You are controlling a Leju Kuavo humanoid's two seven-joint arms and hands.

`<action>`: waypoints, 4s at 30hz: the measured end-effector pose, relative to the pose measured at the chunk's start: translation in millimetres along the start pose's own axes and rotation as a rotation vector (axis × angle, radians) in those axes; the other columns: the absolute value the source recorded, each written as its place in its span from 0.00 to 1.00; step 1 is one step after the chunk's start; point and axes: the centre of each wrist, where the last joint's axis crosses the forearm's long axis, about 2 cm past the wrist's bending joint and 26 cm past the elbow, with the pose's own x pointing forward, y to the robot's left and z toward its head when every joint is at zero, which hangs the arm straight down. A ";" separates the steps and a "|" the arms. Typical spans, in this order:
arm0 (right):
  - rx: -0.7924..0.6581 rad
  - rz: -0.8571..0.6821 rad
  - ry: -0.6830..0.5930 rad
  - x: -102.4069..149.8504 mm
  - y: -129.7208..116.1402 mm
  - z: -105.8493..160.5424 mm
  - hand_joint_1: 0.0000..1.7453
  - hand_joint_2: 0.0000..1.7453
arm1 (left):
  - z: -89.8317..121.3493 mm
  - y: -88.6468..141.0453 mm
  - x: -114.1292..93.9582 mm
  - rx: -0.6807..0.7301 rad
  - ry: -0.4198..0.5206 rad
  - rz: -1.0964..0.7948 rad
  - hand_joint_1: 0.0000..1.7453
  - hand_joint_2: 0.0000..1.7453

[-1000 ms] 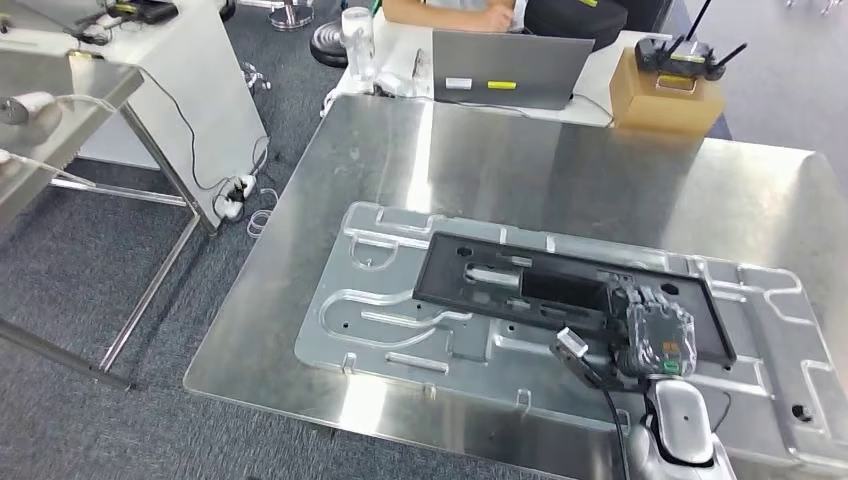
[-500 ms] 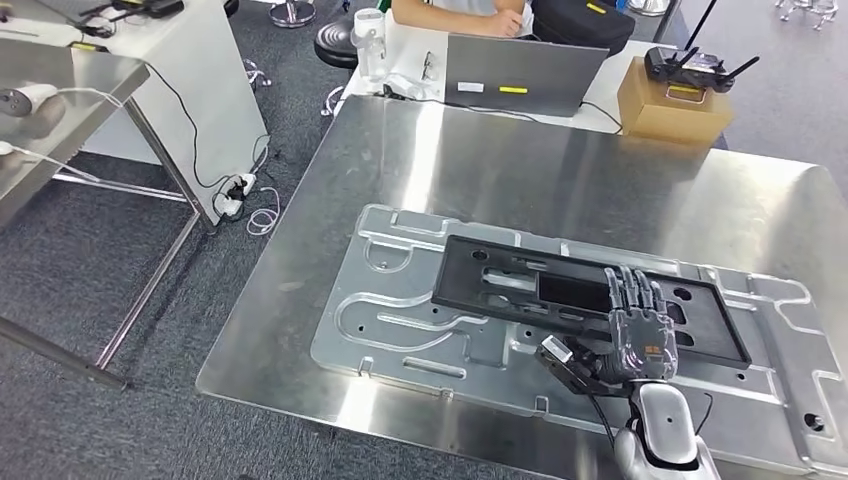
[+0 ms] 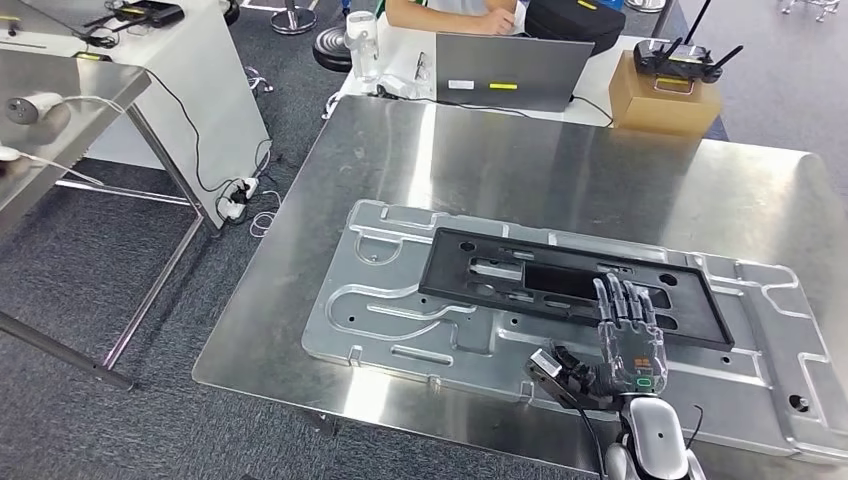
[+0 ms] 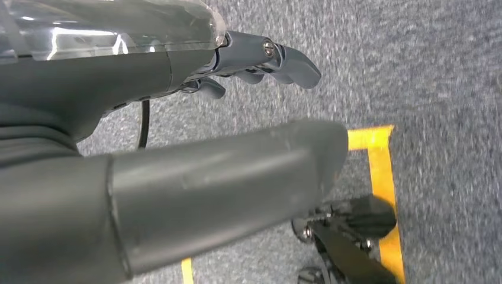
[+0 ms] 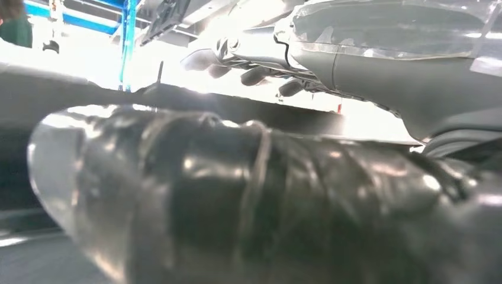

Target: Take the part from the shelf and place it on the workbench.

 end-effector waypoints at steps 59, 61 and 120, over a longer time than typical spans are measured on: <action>0.750 -0.466 0.728 20.7 86.2 303.0 0.00 0.00 | 4.4 -21.7 -6.6 0.052 0.043 0.185 0.00 0.00; 0.867 -0.543 0.892 30.2 88.4 312.0 0.00 0.00 | 4.6 -21.6 -7.4 0.055 0.043 0.187 0.00 0.00; 1.479 -0.744 1.215 68.0 95.0 314.4 0.00 0.00 | 3.7 -6.8 -12.7 0.068 0.042 0.166 0.00 0.00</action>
